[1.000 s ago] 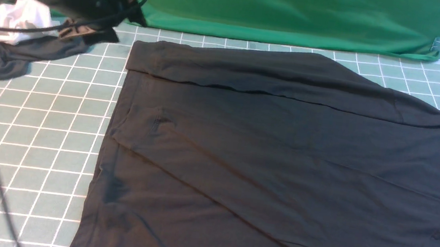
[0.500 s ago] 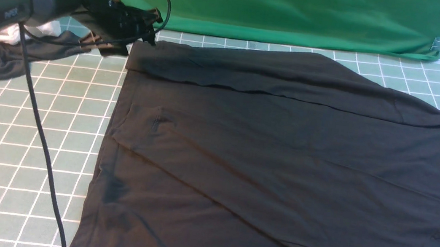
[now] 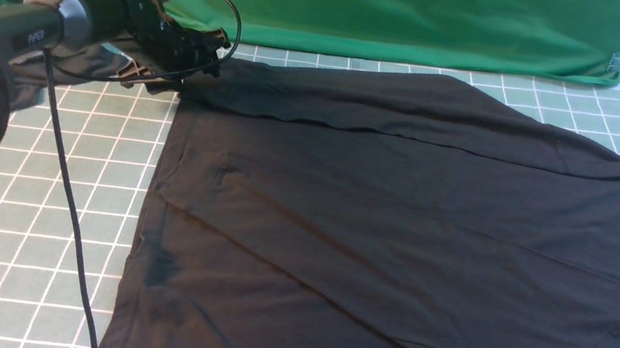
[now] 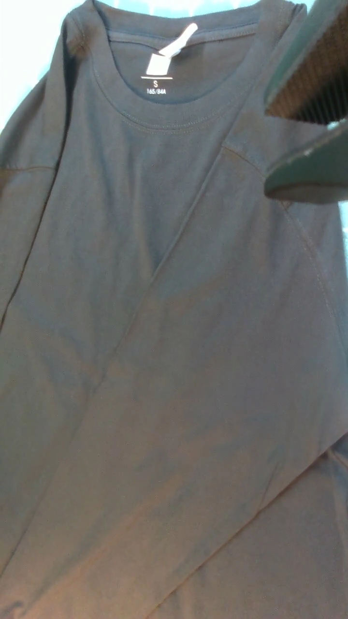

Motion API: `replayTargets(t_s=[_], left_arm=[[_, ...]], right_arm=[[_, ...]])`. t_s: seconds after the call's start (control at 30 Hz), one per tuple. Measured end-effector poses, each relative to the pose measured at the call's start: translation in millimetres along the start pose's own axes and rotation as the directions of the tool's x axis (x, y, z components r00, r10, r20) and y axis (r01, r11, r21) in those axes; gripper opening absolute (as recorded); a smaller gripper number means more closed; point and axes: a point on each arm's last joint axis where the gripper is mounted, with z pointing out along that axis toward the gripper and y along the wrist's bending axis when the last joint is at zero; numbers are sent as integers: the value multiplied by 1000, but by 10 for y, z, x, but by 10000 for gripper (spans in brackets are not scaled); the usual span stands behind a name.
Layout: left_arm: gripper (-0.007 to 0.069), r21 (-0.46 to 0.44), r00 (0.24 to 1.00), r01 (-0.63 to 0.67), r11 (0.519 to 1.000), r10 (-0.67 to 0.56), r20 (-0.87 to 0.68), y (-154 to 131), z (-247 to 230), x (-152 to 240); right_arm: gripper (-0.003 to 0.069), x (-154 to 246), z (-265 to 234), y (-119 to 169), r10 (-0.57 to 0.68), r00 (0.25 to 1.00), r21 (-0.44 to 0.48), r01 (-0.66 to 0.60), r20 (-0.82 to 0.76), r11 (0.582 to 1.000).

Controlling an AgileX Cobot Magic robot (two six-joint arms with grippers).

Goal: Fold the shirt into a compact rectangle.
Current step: 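Grab the top left corner of the dark shirt with the left gripper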

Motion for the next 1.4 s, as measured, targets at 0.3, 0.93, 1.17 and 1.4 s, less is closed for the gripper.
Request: replayTargets(t_s=[0.3, 0.93, 1.17, 1.4], left_arm=[[387, 49, 995, -31, 998, 36, -94, -189, -275, -60], [382, -98, 958, -252, 963, 233, -167, -82, -65, 76], [376, -66, 967, -218, 974, 206, -151, -123, -64, 65], [318, -12, 976, -182, 983, 179, -127, -225, -118, -7]], right_arm=[[185, -21, 0, -5, 1, 1000, 5, -1, 23, 1000], [201, -37, -1, -8, 2, 999, 9, -2, 41, 1000], [209, -37, -1, -8, 2, 999, 9, -2, 41, 1000], [216, -37, -1, -8, 2, 999, 9, -3, 41, 1000]])
